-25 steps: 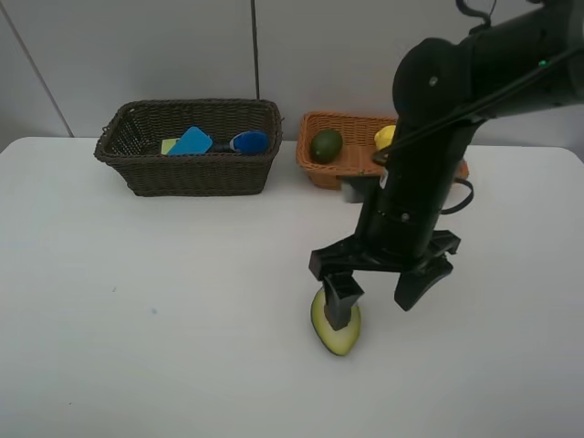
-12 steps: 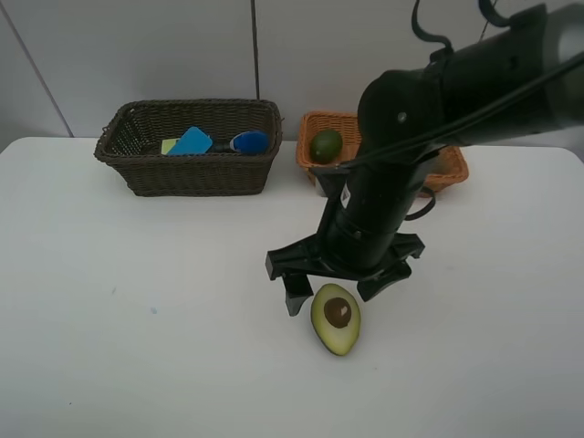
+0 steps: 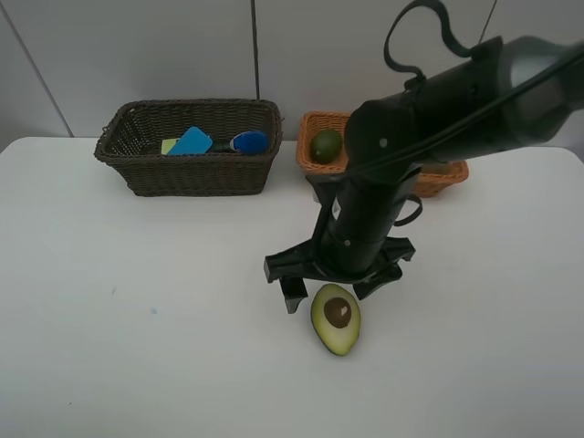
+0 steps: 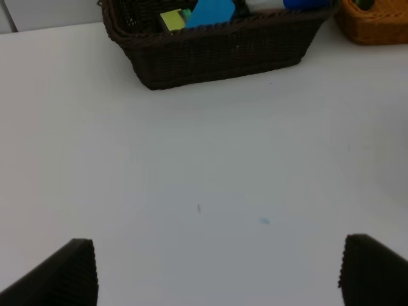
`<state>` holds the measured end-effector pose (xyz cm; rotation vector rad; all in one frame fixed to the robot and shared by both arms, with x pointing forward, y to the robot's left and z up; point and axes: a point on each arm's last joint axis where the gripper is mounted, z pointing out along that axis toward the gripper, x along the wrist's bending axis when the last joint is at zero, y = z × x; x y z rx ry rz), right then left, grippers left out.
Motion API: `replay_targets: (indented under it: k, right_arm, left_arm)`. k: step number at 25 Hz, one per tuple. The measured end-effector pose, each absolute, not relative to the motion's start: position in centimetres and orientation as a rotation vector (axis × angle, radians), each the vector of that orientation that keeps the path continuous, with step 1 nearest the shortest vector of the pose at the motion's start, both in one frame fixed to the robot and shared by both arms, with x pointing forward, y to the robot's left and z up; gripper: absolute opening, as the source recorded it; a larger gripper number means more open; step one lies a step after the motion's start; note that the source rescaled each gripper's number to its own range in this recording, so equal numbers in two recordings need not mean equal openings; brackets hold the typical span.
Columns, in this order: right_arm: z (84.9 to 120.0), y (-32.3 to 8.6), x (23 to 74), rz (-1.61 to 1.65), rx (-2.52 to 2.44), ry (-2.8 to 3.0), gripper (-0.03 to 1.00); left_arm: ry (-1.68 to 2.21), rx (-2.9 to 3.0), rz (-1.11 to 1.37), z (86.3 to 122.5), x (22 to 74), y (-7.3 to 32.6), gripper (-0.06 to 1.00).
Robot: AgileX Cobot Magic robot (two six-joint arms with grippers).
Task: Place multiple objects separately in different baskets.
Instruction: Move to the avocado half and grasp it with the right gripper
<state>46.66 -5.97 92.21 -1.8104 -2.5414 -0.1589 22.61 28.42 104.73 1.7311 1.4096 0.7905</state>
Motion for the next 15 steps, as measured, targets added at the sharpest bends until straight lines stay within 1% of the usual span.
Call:
replay_targets:
  k: [5,15]
  right_arm:
    - [90.6,-6.0,46.9,-0.087,-1.799,-2.568,1.00]
    - [89.1,-6.0,46.9,-0.025,-1.792,-2.576,1.00]
  left_arm:
    - [1.410,1.731,0.790,104.7,22.6,28.4,1.00]
    - [1.410,1.731,0.790,104.7,22.6,28.4,1.00]
